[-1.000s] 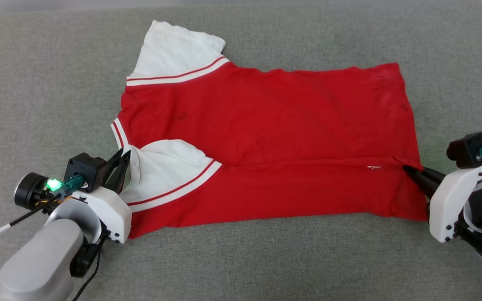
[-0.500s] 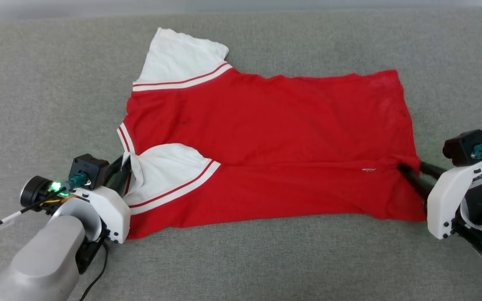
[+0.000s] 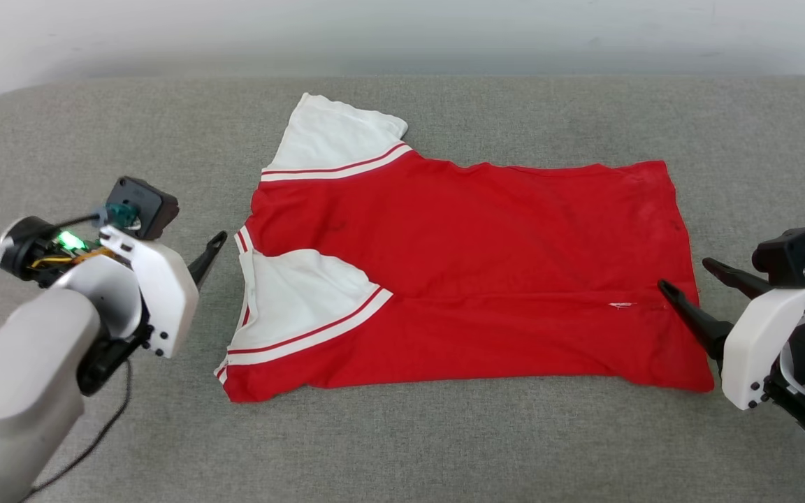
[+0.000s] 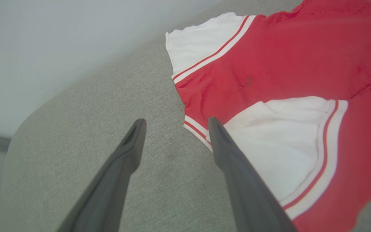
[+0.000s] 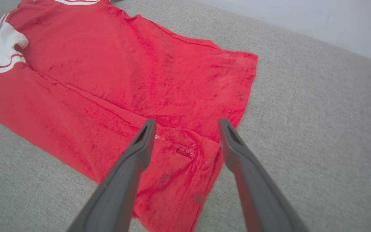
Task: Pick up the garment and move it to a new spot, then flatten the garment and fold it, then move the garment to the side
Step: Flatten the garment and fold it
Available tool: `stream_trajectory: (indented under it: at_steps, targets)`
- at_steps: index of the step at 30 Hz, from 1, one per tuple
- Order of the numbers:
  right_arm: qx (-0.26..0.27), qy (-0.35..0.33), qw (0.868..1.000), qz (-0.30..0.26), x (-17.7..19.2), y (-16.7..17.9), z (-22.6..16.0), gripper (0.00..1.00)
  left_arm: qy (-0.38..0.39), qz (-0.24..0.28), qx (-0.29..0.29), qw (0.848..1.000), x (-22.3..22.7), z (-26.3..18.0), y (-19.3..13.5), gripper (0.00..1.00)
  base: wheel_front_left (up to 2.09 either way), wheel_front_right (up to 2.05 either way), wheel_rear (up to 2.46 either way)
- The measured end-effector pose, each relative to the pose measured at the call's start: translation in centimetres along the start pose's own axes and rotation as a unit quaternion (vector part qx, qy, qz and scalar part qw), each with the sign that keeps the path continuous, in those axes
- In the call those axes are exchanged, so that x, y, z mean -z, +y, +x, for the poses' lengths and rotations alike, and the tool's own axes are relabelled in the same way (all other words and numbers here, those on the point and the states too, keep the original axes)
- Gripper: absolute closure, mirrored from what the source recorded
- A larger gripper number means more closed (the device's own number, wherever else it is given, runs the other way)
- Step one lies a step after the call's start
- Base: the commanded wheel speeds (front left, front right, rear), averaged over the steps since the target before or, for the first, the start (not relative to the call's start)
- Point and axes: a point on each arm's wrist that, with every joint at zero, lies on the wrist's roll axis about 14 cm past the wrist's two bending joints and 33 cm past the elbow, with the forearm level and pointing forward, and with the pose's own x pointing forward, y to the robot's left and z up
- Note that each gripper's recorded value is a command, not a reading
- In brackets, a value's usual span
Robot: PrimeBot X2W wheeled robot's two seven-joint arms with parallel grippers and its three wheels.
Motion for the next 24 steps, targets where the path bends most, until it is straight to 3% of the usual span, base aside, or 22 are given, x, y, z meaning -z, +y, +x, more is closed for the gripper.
stream_trajectory:
  at_steps: [7,15,24]
  targets:
    - [-0.004,-0.007,1.000,0.000,-0.5,0.5,-0.2,0.00,0.139,-0.038,0.066,0.987,2.0,-1.6,-2.0,0.00,0.00,0.00,0.00]
    - [-0.006,0.000,1.000,0.001,-0.1,0.8,-0.4,0.00,0.277,-0.072,0.135,0.948,5.4,-3.1,-5.2,0.00,0.00,0.00,0.00]
    - [-0.003,0.015,1.000,0.006,0.8,0.6,-0.2,0.00,0.370,-0.074,0.155,0.913,10.2,-3.2,-7.2,0.00,0.00,0.00,0.00]
